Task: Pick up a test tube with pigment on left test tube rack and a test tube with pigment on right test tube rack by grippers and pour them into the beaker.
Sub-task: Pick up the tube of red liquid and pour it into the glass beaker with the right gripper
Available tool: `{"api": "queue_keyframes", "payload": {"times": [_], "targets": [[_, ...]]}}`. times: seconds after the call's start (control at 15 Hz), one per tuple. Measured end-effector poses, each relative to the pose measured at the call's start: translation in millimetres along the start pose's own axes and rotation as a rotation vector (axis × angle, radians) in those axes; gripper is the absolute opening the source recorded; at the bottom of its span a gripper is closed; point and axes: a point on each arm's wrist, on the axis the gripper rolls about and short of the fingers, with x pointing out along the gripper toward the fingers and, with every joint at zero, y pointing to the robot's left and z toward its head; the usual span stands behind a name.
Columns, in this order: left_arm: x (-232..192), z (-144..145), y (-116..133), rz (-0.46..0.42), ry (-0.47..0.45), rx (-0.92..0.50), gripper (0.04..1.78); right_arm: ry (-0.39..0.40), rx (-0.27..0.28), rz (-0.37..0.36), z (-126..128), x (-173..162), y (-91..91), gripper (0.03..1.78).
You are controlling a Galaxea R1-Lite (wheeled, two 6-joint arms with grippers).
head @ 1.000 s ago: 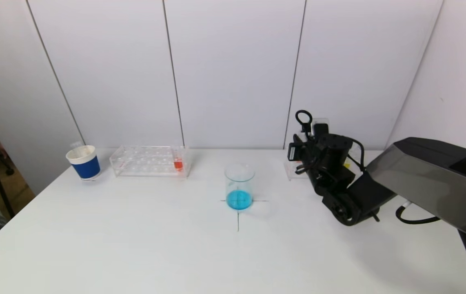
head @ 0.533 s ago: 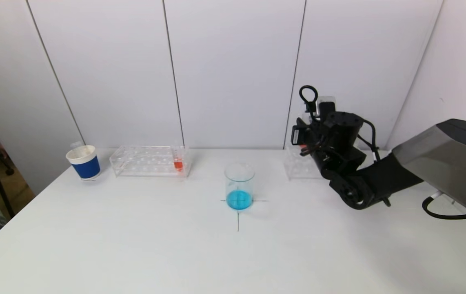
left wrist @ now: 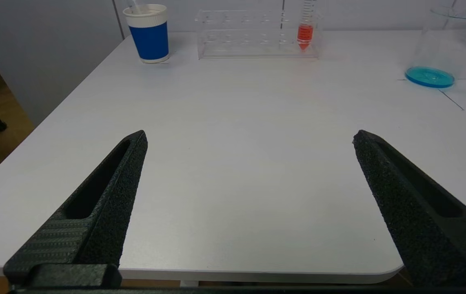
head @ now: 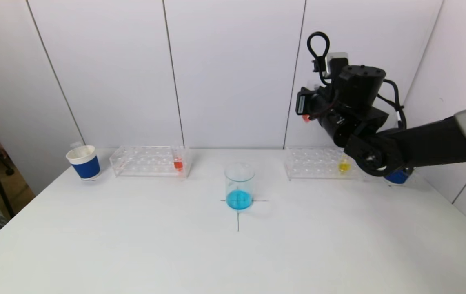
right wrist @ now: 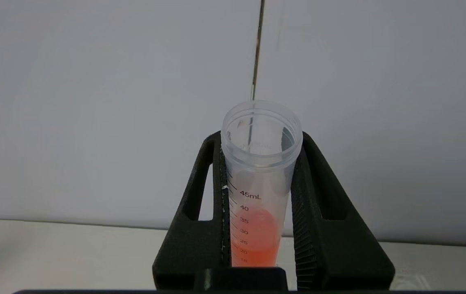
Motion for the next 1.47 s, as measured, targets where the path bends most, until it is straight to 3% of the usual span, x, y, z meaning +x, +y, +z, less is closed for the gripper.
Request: {"api": "queue_keyframes", "payload": {"times": [0.27, 0.67, 1.0, 1.13, 1.27, 1.47], "targets": [[0, 0, 0, 0.000, 0.000, 0.000, 1.76, -0.028, -0.059, 0.043, 34, -5, 11.9, 0.48], [0, 0, 0, 0.000, 0.000, 0.000, 1.76, -0.054, -0.270, 0.103, 56, -15, 33.0, 0.48], [0, 0, 0, 0.000, 0.000, 0.000, 1.76, -0.009, -0.360, 0.194, 71, -25, 46.9, 0.48], [0, 0, 0, 0.000, 0.000, 0.000, 1.76, 0.028, -0.436, 0.228, 72, -29, 49.1, 0.48], [0, 0, 0, 0.000, 0.000, 0.000, 1.76, 0.015, -0.511, 0.282, 75, -32, 49.6, 0.48], [0, 0, 0, 0.000, 0.000, 0.000, 1.76, -0.029, -0.556, 0.392, 77, -32, 46.4, 0.48]]}}
